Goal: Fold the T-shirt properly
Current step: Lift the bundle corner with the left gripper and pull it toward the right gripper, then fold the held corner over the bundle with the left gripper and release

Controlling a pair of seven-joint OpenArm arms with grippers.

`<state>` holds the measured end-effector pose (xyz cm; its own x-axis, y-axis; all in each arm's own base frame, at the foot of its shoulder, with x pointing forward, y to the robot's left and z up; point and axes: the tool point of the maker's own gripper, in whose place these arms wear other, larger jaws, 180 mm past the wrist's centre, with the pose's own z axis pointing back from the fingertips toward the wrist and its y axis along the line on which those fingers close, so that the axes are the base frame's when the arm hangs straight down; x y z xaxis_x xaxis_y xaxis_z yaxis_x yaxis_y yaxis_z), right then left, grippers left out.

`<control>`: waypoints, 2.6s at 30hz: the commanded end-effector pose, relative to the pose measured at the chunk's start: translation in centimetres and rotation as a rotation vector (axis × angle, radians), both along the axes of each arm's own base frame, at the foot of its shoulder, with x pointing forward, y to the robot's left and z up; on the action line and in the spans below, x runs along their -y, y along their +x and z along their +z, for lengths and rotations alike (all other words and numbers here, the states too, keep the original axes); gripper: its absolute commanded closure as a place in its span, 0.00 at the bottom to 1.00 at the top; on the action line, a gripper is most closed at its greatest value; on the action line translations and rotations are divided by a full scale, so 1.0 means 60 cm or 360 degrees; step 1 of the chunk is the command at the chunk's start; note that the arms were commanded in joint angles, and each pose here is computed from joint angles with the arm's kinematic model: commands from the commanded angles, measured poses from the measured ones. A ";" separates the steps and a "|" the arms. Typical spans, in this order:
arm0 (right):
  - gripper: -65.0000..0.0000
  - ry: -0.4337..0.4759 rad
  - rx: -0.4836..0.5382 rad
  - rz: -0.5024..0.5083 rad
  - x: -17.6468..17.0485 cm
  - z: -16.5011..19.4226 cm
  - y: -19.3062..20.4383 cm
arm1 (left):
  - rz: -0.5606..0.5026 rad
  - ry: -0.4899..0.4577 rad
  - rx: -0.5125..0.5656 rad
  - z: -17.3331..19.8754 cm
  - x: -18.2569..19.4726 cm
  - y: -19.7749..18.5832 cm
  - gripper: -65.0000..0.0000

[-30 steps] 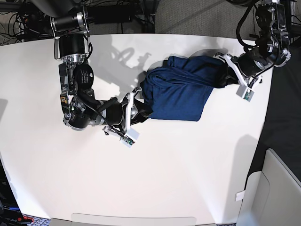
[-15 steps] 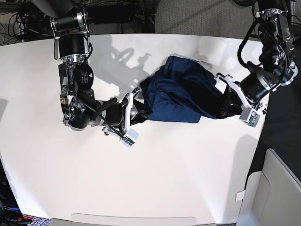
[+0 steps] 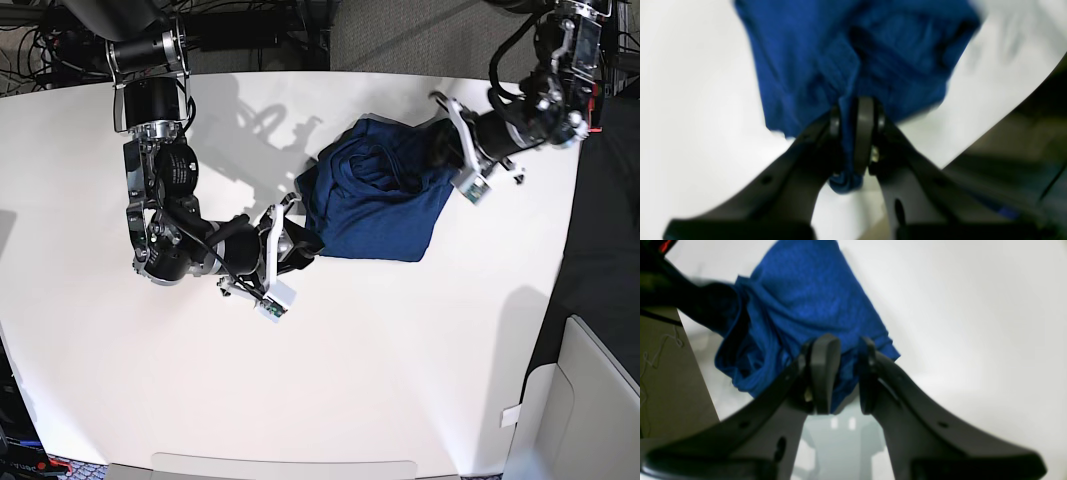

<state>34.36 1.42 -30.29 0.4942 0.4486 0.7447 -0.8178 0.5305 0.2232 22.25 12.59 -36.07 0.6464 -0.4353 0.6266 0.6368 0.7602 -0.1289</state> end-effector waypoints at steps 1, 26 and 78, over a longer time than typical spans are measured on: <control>0.81 0.0063 0.0080 0.0016 -0.010 0.032 0.015 | -0.0071 0.0042 0.0004 -0.004 0.008 -0.009 0.94; 0.81 -0.0090 0.0203 0.0158 -0.105 0.042 0.039 | 0.0230 0.0979 0.0458 0.017 -0.132 0.070 0.83; 0.81 0.0007 0.0207 0.0136 -0.142 0.069 0.094 | 0.0610 -0.0161 0.0414 0.084 -0.025 0.055 0.84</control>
<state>38.82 9.11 -29.02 0.4114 0.5157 0.7515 -0.8686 0.4716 0.1519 25.07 14.35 -32.07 0.5994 -0.1345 0.7890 0.3249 0.9418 -0.0863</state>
